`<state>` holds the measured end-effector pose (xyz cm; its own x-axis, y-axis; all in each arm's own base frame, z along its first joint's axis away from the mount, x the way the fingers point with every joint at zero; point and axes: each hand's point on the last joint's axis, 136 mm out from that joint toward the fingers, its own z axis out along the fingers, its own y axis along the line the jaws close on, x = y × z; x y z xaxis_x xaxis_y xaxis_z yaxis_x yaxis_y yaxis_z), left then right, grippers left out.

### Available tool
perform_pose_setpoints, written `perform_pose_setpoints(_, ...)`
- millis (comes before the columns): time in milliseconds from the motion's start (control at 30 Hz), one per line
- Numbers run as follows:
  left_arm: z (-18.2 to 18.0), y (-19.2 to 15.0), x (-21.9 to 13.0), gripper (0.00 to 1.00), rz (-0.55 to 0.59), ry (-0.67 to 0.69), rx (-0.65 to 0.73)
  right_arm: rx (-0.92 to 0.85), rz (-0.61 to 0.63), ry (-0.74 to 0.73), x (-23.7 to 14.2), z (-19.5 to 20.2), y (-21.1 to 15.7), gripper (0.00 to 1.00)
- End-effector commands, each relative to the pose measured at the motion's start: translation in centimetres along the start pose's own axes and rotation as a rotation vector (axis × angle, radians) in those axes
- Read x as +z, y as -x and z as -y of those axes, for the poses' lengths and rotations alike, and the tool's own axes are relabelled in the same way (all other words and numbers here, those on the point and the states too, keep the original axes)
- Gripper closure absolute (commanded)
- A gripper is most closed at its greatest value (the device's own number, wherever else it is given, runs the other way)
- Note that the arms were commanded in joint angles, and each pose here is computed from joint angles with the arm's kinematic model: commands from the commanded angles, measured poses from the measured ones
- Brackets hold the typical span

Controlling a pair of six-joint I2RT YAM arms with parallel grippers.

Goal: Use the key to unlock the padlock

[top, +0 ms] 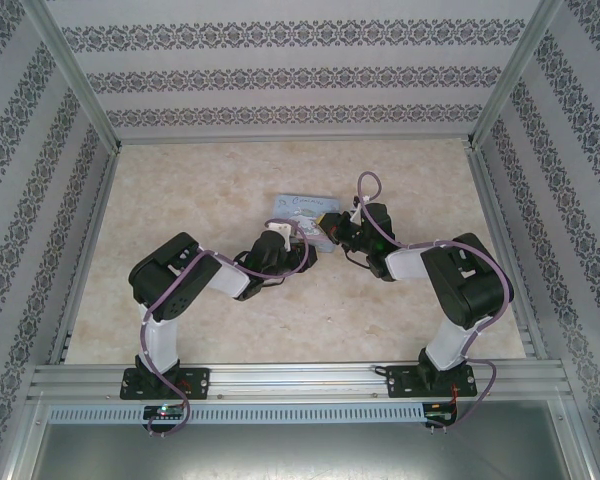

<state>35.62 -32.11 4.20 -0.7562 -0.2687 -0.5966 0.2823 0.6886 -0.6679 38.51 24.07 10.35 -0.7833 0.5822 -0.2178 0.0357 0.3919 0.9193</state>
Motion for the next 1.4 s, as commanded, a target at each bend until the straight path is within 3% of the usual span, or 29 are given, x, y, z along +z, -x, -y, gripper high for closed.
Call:
perform_pose_setpoints(0, -0.1, 1.1, -0.1, 0.69, 0.052, -0.017, -0.014, 0.019, 0.000, -0.037, 0.4, 1.3, -0.2, 1.00)
perform_pose_setpoints(333, 0.0, 1.6, -0.5, 0.83, 0.071, -0.018, -0.055, 0.004, 0.001, 0.006, -0.1, -0.6, 0.3, 1.00)
perform_pose_setpoints(600, 0.5, 2.5, -1.7, 0.99, 0.056, -0.011, -0.120, -0.087, 0.005, 0.051, -3.7, -4.9, 0.2, 1.00)
perform_pose_setpoints(733, 0.8, 2.9, -2.2, 1.00, 0.022, -0.006, -0.159, -0.105, -0.011, 0.031, -6.0, -4.2, -1.5, 1.00)
perform_pose_setpoints(1000, 1.8, 3.6, -2.8, 1.00, -0.028, -0.045, -0.241, -0.067, -0.036, -0.038, -9.1, 1.5, -6.0, 1.00)
perform_pose_setpoints(1367, 4.3, 4.1, -3.2, 1.00, -0.067, -0.160, -0.364, -0.008, -0.030, -0.012, -7.6, 2.9, -7.5, 1.00)
